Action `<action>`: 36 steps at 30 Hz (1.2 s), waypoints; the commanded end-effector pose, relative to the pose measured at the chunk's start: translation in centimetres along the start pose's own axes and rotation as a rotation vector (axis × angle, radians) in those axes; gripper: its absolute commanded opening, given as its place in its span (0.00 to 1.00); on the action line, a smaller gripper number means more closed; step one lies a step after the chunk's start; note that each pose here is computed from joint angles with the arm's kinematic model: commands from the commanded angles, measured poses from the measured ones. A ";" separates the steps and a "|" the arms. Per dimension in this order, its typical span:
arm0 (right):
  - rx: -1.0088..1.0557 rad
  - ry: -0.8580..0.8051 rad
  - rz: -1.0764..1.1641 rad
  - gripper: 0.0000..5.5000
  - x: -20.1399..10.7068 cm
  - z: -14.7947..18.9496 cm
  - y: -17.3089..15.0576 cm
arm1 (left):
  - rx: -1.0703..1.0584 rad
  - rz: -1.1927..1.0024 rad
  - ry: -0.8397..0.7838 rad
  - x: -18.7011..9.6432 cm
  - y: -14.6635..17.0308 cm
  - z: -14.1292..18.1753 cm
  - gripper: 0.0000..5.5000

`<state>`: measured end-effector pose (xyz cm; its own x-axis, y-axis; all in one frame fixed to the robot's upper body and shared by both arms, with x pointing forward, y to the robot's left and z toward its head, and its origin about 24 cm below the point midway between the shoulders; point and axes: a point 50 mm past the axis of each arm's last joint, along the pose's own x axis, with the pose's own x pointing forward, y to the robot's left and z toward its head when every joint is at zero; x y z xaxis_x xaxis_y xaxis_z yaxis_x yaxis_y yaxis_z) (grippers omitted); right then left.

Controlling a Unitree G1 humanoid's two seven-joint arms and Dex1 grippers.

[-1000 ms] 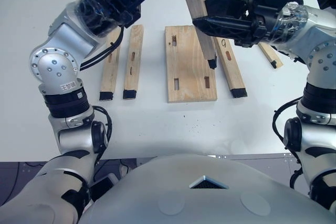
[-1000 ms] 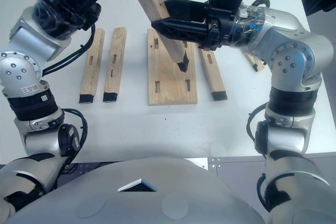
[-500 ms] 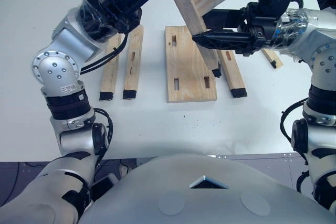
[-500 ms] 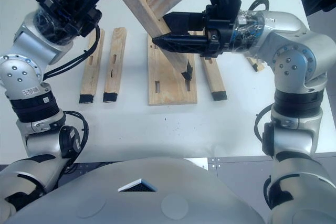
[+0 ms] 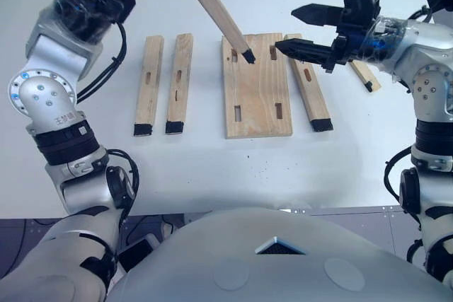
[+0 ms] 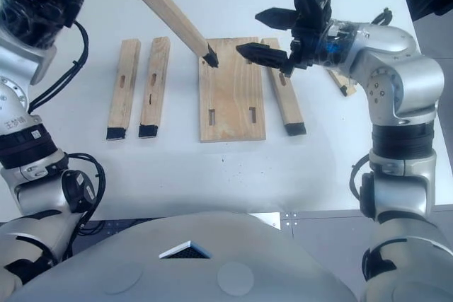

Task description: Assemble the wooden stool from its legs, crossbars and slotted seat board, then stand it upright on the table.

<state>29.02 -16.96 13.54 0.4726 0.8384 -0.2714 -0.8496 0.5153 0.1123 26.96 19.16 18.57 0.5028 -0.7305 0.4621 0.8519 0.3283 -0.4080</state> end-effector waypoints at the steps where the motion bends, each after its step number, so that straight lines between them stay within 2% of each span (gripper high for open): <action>1: 0.025 -0.071 -0.169 0.60 0.0 0.1 -1.4 | 0.040 0.010 0.061 -0.7 -1.4 -1.0 0.37; 5: 0.047 -0.107 -0.286 0.44 -0.6 0.5 -3.2 | 0.110 0.023 0.134 -1.0 -2.6 -1.7 0.37; 7: 0.040 -0.108 -0.294 0.40 -0.6 0.8 -3.6 | 0.132 0.038 0.197 -1.4 -2.7 -2.7 0.37; 10: 0.040 -0.097 -0.290 0.29 -0.7 0.9 -4.0 | 0.114 0.040 0.252 -1.8 -3.0 -4.2 0.37; 18: 0.029 -0.075 -0.256 0.00 -0.5 1.6 -4.6 | 0.137 0.061 0.274 -2.3 -3.2 -5.7 0.37; 22: 0.024 -0.058 -0.234 0.00 -0.4 1.4 -4.5 | 0.160 0.060 0.277 -2.4 -3.1 -5.1 0.37; 29: 0.026 -0.028 -0.203 0.00 -0.2 0.6 -4.2 | 0.200 0.085 0.324 -2.7 -2.2 -6.5 0.37; 33: 0.029 -0.022 -0.197 0.00 -0.1 0.4 -4.1 | 0.249 0.077 0.426 -3.4 -1.7 -7.1 0.37; 36: 0.036 -0.020 -0.190 0.00 -0.2 0.0 -3.9 | 0.266 0.042 0.496 -3.9 -1.5 -6.3 0.37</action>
<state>32.50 -18.98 13.33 0.6282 0.7332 -0.2603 -0.7363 0.6683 0.1057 22.64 16.61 13.91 0.4304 -0.8880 0.1616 0.8990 0.4058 -0.1647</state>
